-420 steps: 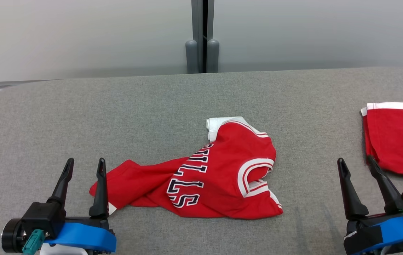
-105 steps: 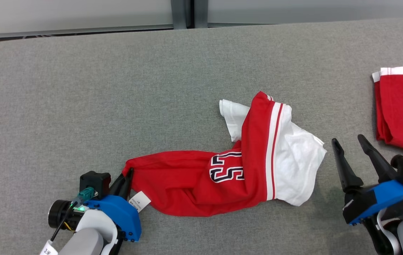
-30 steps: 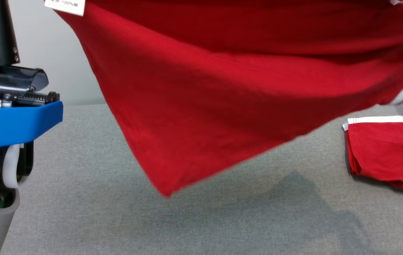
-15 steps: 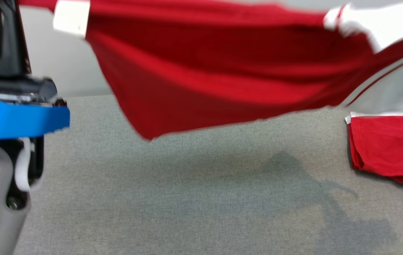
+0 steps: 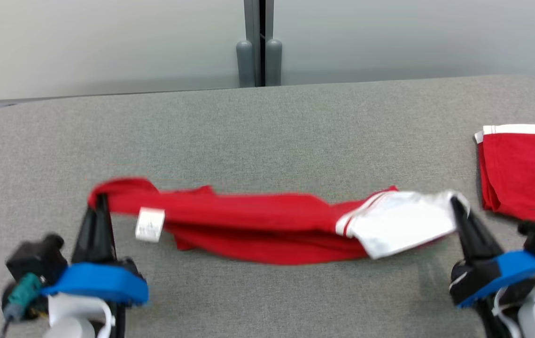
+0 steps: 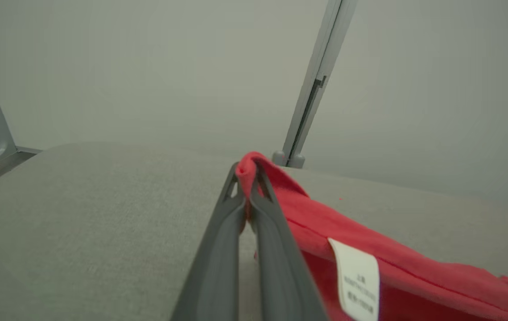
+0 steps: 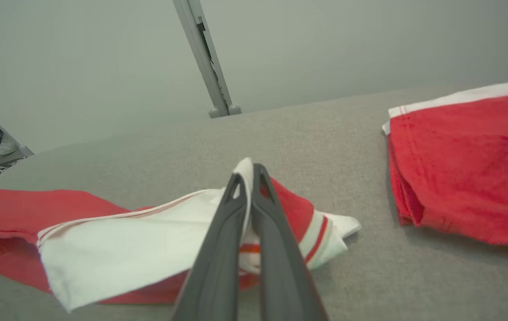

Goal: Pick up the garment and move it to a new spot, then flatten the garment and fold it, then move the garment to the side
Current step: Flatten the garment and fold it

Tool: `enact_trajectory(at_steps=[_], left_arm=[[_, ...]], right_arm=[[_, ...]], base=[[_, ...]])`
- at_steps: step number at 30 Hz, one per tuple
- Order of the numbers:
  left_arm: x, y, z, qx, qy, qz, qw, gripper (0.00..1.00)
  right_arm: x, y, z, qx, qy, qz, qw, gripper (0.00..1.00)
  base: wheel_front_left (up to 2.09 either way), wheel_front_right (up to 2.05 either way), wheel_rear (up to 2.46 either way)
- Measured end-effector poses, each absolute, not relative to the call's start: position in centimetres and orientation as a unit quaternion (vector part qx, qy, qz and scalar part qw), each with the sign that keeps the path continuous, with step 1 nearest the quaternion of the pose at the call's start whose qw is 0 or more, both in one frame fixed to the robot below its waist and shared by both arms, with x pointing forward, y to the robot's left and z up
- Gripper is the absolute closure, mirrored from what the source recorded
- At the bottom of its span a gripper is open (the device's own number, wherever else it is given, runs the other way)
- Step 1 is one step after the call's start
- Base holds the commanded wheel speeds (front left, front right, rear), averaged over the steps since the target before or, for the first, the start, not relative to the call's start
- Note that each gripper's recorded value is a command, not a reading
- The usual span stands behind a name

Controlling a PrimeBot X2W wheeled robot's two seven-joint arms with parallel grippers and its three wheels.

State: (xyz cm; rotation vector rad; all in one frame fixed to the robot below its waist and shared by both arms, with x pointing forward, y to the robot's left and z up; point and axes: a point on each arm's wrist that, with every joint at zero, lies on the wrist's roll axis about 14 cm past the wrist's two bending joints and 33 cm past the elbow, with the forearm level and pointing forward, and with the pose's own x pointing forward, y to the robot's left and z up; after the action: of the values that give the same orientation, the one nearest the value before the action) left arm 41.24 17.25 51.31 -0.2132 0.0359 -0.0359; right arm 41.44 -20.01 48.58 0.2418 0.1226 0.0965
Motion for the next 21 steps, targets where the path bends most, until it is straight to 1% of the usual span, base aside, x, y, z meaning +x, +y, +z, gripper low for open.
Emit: enact_trajectory(at_steps=[5,9,10,11,12,13,17,21], left_arm=[[38.0,17.4,44.2,-0.139,0.123,0.010,0.983,1.00],[36.1,16.8,41.0,-0.156,0.174,0.012,0.972,1.00],[35.9,16.8,40.7,-0.156,0.178,0.012,0.971,1.00],[35.6,16.7,40.4,-0.156,0.182,0.011,0.971,0.95],[35.4,16.6,40.1,-0.155,0.186,0.009,0.970,0.28],[35.3,16.5,40.1,-0.155,0.187,0.007,0.970,0.00],[35.1,16.4,40.9,-0.141,0.168,-0.001,0.976,0.00],[35.7,17.0,43.5,-0.106,0.117,-0.006,0.987,0.00]], right_arm=[[39.2,-19.2,43.5,0.151,0.117,0.032,0.981,1.00],[38.2,-18.8,41.7,0.160,0.132,0.025,0.978,1.00],[38.1,-18.7,41.5,0.160,0.134,0.025,0.978,0.68],[38.0,-18.7,41.3,0.160,0.135,0.025,0.977,0.16],[37.9,-18.6,41.3,0.159,0.133,0.026,0.978,0.00],[37.9,-18.6,41.5,0.155,0.128,0.028,0.979,0.00],[37.9,-19.3,42.9,0.125,0.102,0.033,0.986,0.00],[37.6,-21.1,45.7,0.087,0.056,0.025,0.994,0.00]], base=[[0.00,0.00,0.00],[0.00,0.00,0.00],[0.00,0.00,0.00],[0.00,0.00,0.00],[0.00,0.00,0.00],[0.00,0.00,0.00],[0.00,0.00,0.00],[0.00,0.00,0.00]])
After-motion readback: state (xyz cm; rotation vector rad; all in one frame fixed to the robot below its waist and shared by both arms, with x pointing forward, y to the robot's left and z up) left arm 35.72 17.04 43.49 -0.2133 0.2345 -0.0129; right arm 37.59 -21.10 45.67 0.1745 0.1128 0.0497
